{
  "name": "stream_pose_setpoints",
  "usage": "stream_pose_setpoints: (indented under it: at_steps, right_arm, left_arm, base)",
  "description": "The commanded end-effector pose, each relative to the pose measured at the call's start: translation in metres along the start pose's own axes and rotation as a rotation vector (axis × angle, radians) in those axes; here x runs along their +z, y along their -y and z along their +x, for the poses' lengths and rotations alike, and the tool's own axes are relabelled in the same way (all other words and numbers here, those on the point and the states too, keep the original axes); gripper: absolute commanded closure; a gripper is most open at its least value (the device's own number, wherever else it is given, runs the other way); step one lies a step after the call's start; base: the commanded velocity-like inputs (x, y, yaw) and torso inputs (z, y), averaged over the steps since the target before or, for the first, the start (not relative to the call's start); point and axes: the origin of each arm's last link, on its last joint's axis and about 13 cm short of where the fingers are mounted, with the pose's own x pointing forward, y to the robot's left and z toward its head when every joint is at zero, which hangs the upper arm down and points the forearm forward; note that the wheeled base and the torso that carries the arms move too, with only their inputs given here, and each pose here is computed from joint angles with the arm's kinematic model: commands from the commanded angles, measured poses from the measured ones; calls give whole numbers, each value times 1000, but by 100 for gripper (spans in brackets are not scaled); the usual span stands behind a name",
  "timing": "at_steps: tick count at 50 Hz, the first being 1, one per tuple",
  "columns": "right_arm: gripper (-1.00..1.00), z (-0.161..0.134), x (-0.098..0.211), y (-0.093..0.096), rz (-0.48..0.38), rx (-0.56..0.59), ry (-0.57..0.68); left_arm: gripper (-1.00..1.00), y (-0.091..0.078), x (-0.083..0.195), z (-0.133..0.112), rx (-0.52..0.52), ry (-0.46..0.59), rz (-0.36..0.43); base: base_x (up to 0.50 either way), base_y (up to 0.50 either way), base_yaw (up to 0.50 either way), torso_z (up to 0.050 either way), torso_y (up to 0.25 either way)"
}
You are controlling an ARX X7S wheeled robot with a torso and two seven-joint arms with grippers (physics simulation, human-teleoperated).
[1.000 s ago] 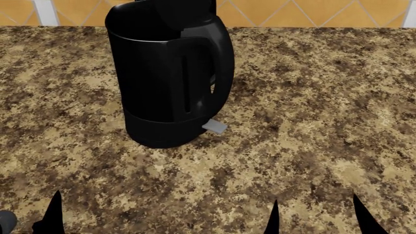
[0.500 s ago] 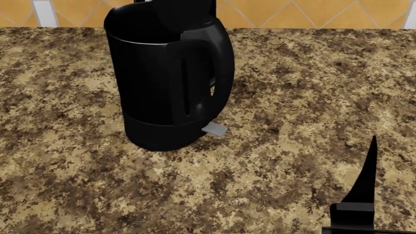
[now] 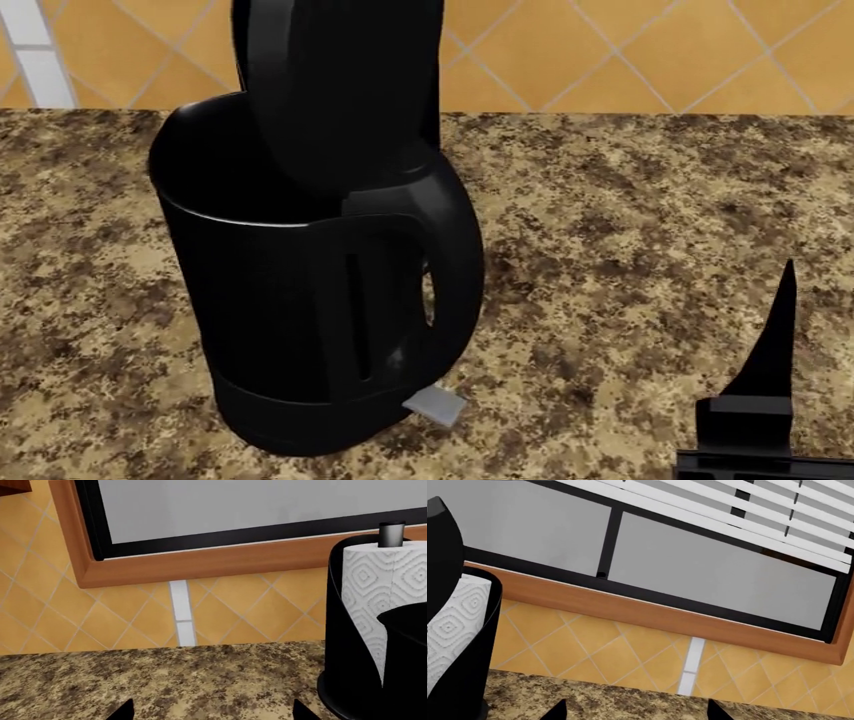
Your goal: Close the lid of the electric kettle.
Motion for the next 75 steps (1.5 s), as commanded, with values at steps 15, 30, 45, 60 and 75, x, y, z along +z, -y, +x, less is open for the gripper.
stream_pose_setpoints:
  at_steps: [15,30,45,60,75]
  right_arm:
    - [-100,2,3,-2,-2,10,9]
    - [-100,49,49,-16,74,230,80]
    - [-100,105,103,-35,54,460,76]
    - [-100,149,79,-85,86,701,-58]
    - [-100,155,87,-97,121,731,-29]
  left_arm:
    - [-100,0,2,-2,0,2,1]
    - [-100,2,-4,-3,15,3,-25]
    - [-100,4,-16,4,43,-10,-56]
    - [-100,3,-19,-12,87,-24,-79]
    - [-100,-4,-16,-20,107,-40,-75]
  base:
    - [414,0,0,0,4]
    - [0,0,0,0,1]
    - [0,0,0,0,0]
    - [0,0,0,0,0]
    - [0,0,0,0,0]
